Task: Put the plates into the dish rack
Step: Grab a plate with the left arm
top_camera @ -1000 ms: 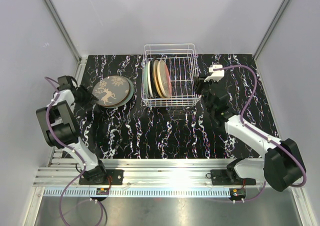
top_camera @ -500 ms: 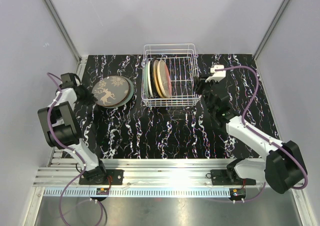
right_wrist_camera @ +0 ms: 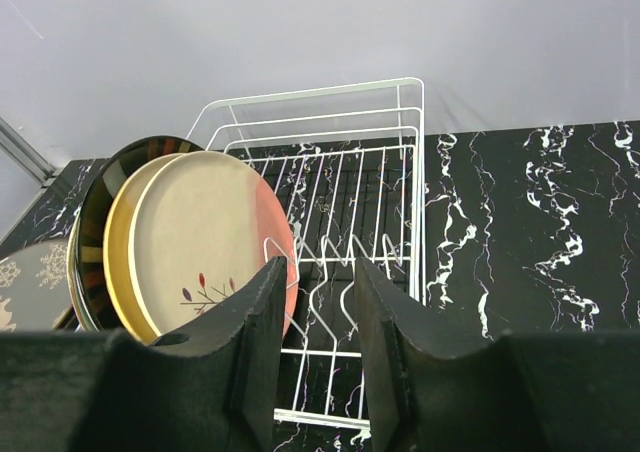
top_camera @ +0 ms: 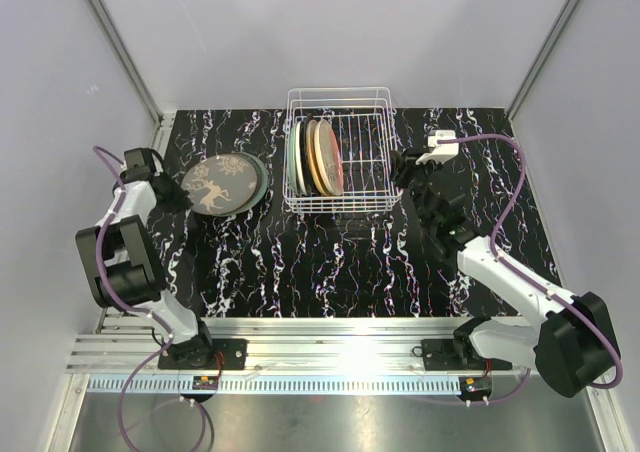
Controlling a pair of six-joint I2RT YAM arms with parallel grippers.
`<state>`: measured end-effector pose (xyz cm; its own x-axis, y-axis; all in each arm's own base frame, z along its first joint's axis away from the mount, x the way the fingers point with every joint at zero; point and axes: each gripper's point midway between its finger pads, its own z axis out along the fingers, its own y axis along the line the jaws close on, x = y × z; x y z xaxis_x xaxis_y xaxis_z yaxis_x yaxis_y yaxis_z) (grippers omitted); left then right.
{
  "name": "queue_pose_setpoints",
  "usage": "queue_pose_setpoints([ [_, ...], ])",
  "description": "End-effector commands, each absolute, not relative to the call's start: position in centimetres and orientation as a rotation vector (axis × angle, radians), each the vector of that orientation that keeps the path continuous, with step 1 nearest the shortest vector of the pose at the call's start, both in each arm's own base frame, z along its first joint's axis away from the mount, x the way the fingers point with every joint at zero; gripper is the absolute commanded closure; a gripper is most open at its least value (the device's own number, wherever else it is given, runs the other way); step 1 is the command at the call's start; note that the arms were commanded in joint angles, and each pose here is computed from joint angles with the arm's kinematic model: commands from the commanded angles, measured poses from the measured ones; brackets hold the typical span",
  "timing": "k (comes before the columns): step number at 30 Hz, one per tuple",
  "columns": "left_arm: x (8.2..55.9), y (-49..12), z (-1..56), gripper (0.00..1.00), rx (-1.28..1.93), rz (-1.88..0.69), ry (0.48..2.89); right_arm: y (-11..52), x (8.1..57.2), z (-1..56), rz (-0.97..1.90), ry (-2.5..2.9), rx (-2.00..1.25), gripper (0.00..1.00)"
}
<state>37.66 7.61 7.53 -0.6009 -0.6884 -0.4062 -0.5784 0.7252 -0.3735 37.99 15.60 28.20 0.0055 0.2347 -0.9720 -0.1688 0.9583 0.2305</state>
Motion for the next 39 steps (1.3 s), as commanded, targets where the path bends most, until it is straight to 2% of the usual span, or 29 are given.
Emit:
queue_pose_setpoints([
  [1, 34.9, 6.8, 6.6, 1.0, -0.947, -0.197, 2.482, 15.3, 37.6, 30.2, 0.353, 1.472, 0.081, 0.6],
  [11, 33.0, 3.9, 6.6, 1.0, -1.012, -0.38, 2.443, 15.6, 37.5, 30.2, 0.378, 1.473, 0.079, 0.6],
  [24, 31.7, 2.6, 8.1, 1.0, -0.999, -0.45, 2.405, 16.7, 37.3, 30.7, 0.416, 1.467, 0.013, 0.6],
  [31, 31.1, 3.1, 8.9, 1.0, -0.99, -0.395, 2.41, 26.0, 31.9, 32.4, 0.755, 1.318, -0.535, 0.56],
  [32, 31.2, 3.3, 9.3, 1.0, -0.984, -0.389, 2.398, 28.0, 30.5, 32.3, 0.784, 1.302, -0.605, 0.5],
  [39, 31.3, 3.2, 10.6, 1.0, -0.952, -0.395, 2.376, 36.2, 26.1, 30.1, 0.716, 1.232, -0.98, 0.42],
])
